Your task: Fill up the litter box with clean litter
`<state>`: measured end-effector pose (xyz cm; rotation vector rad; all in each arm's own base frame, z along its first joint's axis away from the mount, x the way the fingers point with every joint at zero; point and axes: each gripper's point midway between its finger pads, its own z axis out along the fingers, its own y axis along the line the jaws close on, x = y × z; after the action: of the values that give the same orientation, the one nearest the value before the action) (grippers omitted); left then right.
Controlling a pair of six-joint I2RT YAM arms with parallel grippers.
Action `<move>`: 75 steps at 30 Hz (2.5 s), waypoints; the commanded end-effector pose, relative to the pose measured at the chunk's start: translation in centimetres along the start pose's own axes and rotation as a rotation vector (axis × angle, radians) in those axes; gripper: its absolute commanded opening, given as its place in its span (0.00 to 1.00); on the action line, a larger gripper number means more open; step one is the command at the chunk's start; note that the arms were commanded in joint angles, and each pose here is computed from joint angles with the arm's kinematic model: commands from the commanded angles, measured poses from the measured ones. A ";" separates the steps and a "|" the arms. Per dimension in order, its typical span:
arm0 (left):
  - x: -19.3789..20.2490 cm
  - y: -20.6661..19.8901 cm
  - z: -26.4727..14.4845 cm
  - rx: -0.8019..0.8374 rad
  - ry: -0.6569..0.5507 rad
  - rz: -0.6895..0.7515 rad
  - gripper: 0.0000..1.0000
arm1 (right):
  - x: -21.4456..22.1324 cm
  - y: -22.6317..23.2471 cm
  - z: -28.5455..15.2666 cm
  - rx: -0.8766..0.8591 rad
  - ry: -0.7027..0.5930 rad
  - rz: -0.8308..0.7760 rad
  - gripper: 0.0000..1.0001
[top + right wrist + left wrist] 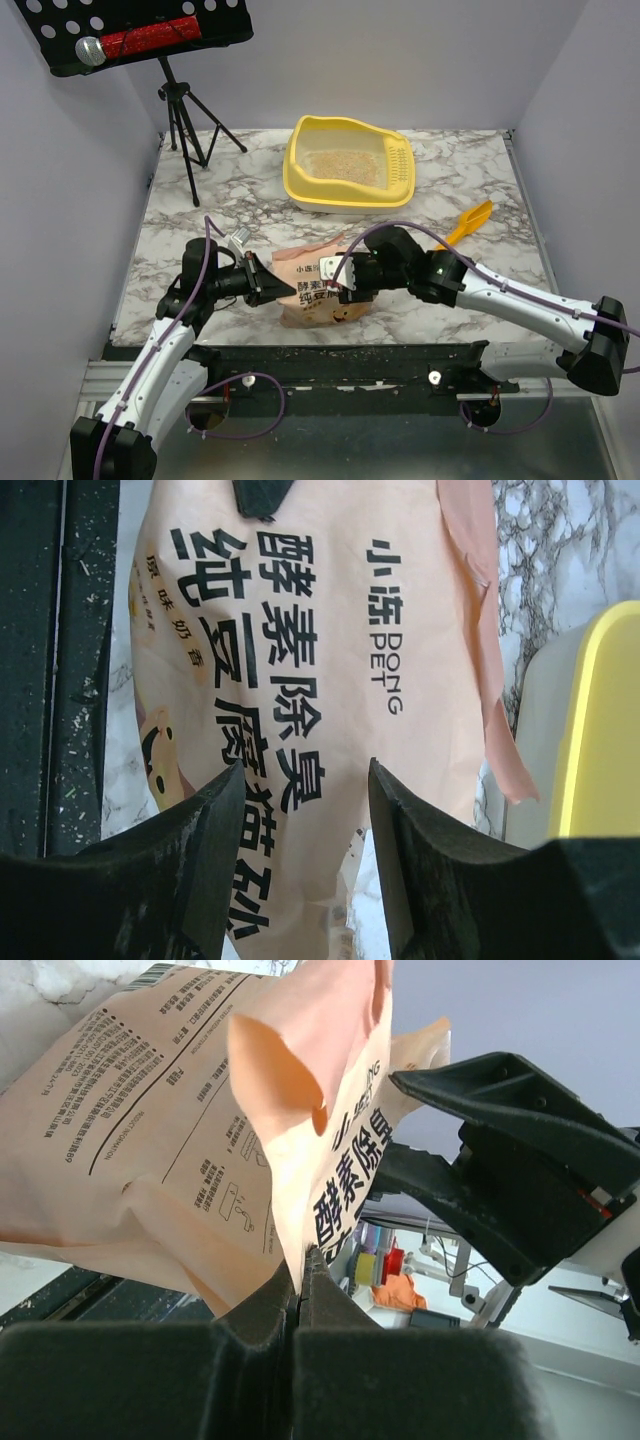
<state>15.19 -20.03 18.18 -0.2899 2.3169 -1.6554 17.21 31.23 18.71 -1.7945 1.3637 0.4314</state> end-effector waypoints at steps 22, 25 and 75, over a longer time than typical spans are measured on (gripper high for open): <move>0.4 -1.1 -0.6 0.015 0.005 0.057 0.00 | 3.6 6.2 2.4 -0.325 0.043 0.164 0.56; 0.2 -1.7 -0.8 0.021 0.000 0.074 0.00 | 4.1 6.7 2.5 -0.351 0.059 0.195 0.47; 1.1 -5.6 4.3 0.134 -0.027 1.534 0.68 | 4.5 2.9 0.8 -0.249 0.025 0.336 0.00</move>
<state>14.66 -25.22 21.76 1.1314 1.5817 -0.9529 16.00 29.79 14.07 -1.8041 1.6607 0.8101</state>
